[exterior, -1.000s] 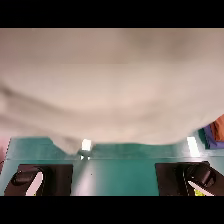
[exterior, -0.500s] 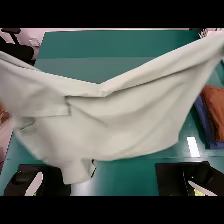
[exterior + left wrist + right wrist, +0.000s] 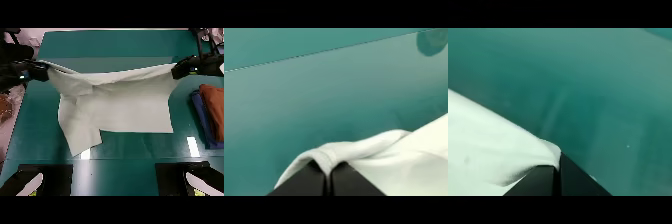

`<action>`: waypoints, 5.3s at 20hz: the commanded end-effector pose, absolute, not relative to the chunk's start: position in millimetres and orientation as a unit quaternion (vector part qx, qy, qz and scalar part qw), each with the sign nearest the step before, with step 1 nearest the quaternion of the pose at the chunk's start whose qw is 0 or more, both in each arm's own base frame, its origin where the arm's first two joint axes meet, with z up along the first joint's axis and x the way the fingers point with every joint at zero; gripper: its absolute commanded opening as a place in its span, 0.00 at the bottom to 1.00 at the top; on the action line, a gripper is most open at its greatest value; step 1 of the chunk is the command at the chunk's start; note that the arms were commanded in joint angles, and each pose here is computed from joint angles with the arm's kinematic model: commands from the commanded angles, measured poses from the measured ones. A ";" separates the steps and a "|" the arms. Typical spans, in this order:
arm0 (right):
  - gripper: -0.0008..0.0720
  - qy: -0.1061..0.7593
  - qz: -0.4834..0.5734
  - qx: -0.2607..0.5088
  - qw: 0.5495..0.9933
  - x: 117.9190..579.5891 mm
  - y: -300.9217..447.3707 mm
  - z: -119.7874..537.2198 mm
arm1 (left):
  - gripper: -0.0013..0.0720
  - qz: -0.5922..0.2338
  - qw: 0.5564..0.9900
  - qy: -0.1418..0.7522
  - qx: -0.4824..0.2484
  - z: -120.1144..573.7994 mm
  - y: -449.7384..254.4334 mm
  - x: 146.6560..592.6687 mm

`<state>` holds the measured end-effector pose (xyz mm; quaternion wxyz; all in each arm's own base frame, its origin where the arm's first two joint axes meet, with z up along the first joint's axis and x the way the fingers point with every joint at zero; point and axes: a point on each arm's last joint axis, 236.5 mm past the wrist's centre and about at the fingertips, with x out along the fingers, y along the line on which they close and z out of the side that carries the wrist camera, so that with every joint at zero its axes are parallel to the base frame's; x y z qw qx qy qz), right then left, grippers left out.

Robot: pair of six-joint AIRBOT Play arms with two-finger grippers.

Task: Fold the shirts.

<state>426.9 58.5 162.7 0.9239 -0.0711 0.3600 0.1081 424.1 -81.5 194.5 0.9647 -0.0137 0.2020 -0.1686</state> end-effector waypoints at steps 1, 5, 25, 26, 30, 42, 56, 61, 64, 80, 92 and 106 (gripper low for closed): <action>0.03 0.348 0.127 0.083 0.925 465.0 39.2 139.6 | 0.05 -0.131 0.973 0.188 -0.025 165.1 -71.8 466.7; 0.03 0.376 0.139 0.129 0.907 492.2 31.3 95.4 | 0.05 -0.106 0.974 0.199 -0.038 136.4 -62.7 490.9; 0.69 0.362 0.081 0.145 0.917 497.9 -52.5 120.4 | 0.97 -0.110 0.941 0.316 -0.061 151.8 -11.5 481.9; 0.69 0.358 0.068 0.155 0.918 487.3 -66.6 128.4 | 0.96 -0.104 0.928 0.348 -0.082 143.8 1.9 467.7; 0.69 0.391 0.039 0.190 0.900 421.7 -88.3 121.3 | 0.96 -0.099 0.900 0.412 -0.102 132.6 24.9 413.0; 0.69 0.462 0.030 0.243 0.852 310.8 -42.8 42.1 | 0.99 -0.117 0.768 0.578 -0.251 -30.9 -36.0 286.9; 0.69 0.455 0.032 0.240 0.857 305.6 -38.6 46.6 | 0.99 -0.054 0.764 0.574 -0.289 -63.8 -26.9 283.3; 0.69 0.455 0.032 0.240 0.857 305.7 -38.7 46.6 | 0.99 -0.074 0.743 0.590 -0.307 -80.2 -37.7 284.0; 0.69 0.455 0.032 0.240 0.857 305.6 -38.6 46.6 | 0.99 -0.091 0.732 0.589 -0.329 -83.3 -48.8 288.2; 0.87 0.638 0.081 0.335 0.689 247.3 0.4 -64.4 | 0.05 -0.112 0.734 0.592 -0.314 -81.1 -52.2 285.0; 0.76 0.634 0.111 0.403 0.651 263.0 20.3 -83.9 | 0.05 -0.114 0.731 0.594 -0.315 -80.6 -53.5 283.7; 0.03 0.445 0.232 0.364 0.785 317.2 67.6 71.8 | 0.05 -0.212 0.838 0.436 -0.249 93.1 -63.1 332.3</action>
